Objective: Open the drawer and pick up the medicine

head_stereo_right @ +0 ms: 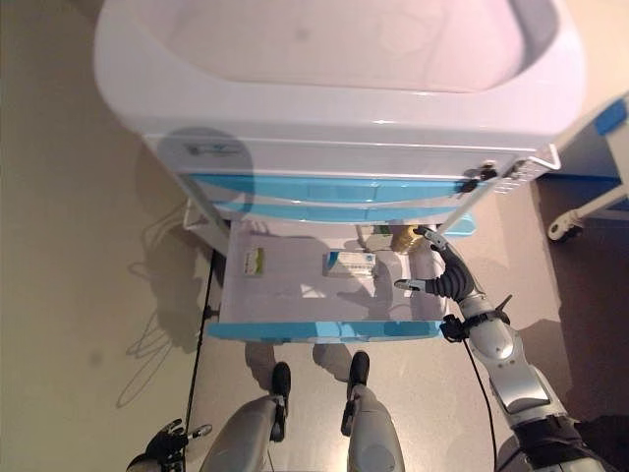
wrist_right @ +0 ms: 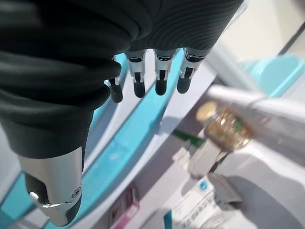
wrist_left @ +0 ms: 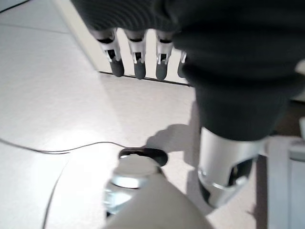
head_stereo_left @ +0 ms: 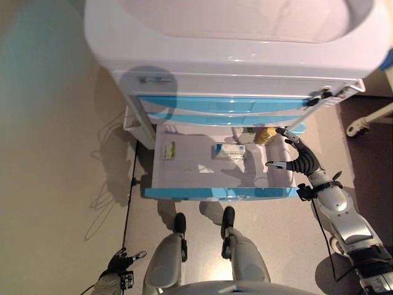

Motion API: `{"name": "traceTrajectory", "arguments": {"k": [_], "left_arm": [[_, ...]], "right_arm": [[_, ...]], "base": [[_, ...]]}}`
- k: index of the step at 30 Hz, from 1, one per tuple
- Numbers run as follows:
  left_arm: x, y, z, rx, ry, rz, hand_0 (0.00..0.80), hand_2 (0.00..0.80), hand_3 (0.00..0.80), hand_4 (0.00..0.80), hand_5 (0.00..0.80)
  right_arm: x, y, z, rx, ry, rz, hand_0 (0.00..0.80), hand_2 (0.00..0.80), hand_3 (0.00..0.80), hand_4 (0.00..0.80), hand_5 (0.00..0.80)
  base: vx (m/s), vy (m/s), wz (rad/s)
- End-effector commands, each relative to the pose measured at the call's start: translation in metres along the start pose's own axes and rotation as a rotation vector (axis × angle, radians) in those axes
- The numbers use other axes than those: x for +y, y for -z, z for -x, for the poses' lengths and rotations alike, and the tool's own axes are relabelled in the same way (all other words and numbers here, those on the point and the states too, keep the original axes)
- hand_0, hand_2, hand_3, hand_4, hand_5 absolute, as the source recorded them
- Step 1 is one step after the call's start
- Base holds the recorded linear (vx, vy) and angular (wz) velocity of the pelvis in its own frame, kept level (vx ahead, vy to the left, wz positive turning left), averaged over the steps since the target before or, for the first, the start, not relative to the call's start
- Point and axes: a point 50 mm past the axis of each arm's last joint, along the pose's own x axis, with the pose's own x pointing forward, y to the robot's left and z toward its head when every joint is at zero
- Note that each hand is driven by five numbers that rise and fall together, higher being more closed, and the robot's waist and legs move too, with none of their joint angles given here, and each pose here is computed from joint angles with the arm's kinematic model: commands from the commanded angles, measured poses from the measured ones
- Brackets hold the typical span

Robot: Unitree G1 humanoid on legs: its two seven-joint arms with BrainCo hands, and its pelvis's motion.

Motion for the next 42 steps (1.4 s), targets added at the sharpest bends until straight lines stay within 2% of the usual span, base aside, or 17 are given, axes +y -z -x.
{"name": "traceTrajectory", "arguments": {"k": [1, 9, 14, 19, 26, 28, 31, 36, 42], "left_arm": [[0.021, 0.0, 0.002, 0.003, -0.044, -0.061, 0.0, 0.0, 0.0, 0.0, 0.0], [0.026, -0.006, 0.001, -0.009, -0.046, -0.087, 0.0, 0.0, 0.0, 0.0, 0.0], [0.022, -0.021, -0.002, -0.053, -0.032, -0.091, 0.0, 0.0, 0.0, 0.0, 0.0], [0.014, -0.035, -0.004, -0.098, -0.011, -0.091, 0.0, 0.0, 0.0, 0.0, 0.0], [0.004, -0.045, -0.005, -0.13, 0.007, -0.09, 0.0, 0.0, 0.0, 0.0, 0.0], [0.0, -0.05, -0.006, -0.138, 0.012, -0.09, 0.0, 0.0, 0.0, 0.0, 0.0], [-0.006, -0.054, -0.007, -0.148, 0.023, -0.1, 0.0, 0.0, 0.0, 0.0, 0.0], [-0.009, -0.055, -0.007, -0.145, 0.025, -0.092, 0.0, 0.0, 0.0, 0.0, 0.0], [-0.012, -0.053, -0.008, -0.132, 0.022, -0.096, 0.0, 0.0, 0.0, 0.0, 0.0]], "right_arm": [[-0.004, -0.017, -0.015, -0.064, -0.001, -0.003, 0.0, 0.0, 0.0, 0.0, 0.0], [0.003, -0.003, -0.036, 0.033, 0.012, -0.056, 0.0, 0.0, 0.0, 0.0, 0.0], [0.0, 0.004, -0.061, 0.122, 0.062, 0.002, 0.0, 0.0, 0.0, 0.0, 0.0], [-0.005, -0.003, -0.087, 0.166, 0.096, 0.098, 0.0, 0.0, 0.0, 0.0, 0.0], [-0.006, -0.013, -0.106, 0.184, 0.091, 0.266, 0.0, 0.0, 0.0, 0.0, 0.0], [-0.001, -0.019, -0.114, 0.182, 0.058, 0.372, 0.0, 0.0, 0.0, 0.0, 0.0], [0.01, -0.021, -0.118, 0.171, -0.029, 0.606, 0.0, 0.0, 0.0, 0.0, 0.0], [0.024, -0.023, -0.115, 0.14, -0.097, 0.638, 0.0, 0.0, 0.0, 0.0, 0.0], [0.029, -0.023, -0.109, 0.109, -0.094, 0.583, 0.0, 0.0, 0.0, 0.0, 0.0]], "base": [[-0.005, -0.091, 0.3], [0.0, -0.073, 0.35], [-0.009, -0.06, 0.24], [-0.017, -0.034, 0.19], [-0.014, -0.019, 0.11], [-0.014, -0.015, 0.07], [-0.004, -0.027, 0.08], [-0.001, -0.009, 0.04], [0.0, 0.0, 0.0]]}}
